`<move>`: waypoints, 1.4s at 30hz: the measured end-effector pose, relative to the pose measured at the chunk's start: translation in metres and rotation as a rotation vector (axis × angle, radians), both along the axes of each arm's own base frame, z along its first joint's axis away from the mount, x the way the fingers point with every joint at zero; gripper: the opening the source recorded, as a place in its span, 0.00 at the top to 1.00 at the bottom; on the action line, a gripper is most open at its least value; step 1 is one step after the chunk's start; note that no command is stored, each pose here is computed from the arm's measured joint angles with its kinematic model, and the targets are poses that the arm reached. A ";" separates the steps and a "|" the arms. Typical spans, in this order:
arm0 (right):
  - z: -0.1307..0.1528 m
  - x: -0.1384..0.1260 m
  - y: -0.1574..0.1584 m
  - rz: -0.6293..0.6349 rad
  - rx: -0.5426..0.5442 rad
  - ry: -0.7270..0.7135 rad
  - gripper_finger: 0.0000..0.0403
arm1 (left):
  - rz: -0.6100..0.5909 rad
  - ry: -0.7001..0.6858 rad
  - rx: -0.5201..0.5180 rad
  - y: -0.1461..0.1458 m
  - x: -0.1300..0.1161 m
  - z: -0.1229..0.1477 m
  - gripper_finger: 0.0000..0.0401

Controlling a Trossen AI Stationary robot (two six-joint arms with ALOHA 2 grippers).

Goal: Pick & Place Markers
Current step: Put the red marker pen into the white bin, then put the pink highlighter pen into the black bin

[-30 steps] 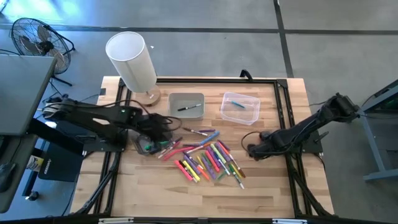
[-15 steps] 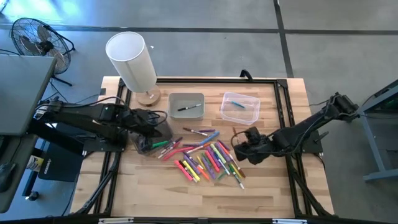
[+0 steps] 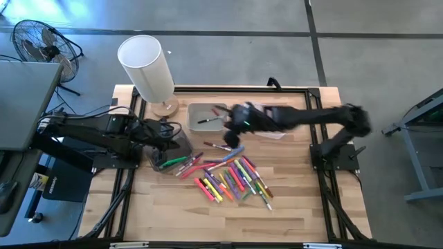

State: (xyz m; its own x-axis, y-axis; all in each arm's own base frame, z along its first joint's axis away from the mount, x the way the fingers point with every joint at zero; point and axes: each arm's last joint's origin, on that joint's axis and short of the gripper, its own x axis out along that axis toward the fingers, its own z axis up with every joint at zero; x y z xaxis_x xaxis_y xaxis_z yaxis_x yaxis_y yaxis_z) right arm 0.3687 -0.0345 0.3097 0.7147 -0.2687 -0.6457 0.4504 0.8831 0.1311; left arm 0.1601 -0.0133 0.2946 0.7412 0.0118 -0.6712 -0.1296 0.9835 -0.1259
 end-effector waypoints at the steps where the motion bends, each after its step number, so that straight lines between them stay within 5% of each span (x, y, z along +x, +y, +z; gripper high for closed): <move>1: -0.003 0.013 -0.009 0.033 -0.018 0.025 0.96 | -0.005 0.003 0.007 0.000 0.000 0.000 1.00; 8: -0.053 0.076 -0.069 0.144 -0.022 0.294 0.94 | -0.004 0.081 0.030 0.001 -0.006 -0.005 1.00; 18: -0.092 0.102 -0.101 0.152 0.015 0.448 0.87 | 0.002 0.159 0.035 0.002 -0.011 -0.010 1.00; 30: -0.072 0.088 -0.099 0.069 0.002 0.500 0.67 | 0.101 0.105 0.049 0.003 -0.004 -0.008 0.92; 37: -0.026 0.057 -0.070 0.032 -0.025 0.474 0.70 | 0.158 0.021 0.090 0.005 0.005 -0.004 0.68; 42: -0.013 0.014 -0.021 -0.011 -0.063 0.434 0.78 | 0.134 -0.005 0.111 0.004 0.011 -0.003 0.63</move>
State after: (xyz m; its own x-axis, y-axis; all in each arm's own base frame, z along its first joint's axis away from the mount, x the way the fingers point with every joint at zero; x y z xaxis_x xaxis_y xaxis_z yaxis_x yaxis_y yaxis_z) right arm 0.3829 -0.0558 0.2970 0.3778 -0.3228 -0.8678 0.4610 0.8784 -0.1261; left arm 0.1712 -0.0097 0.2913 0.7312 0.1841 -0.6569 -0.2597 0.9655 -0.0185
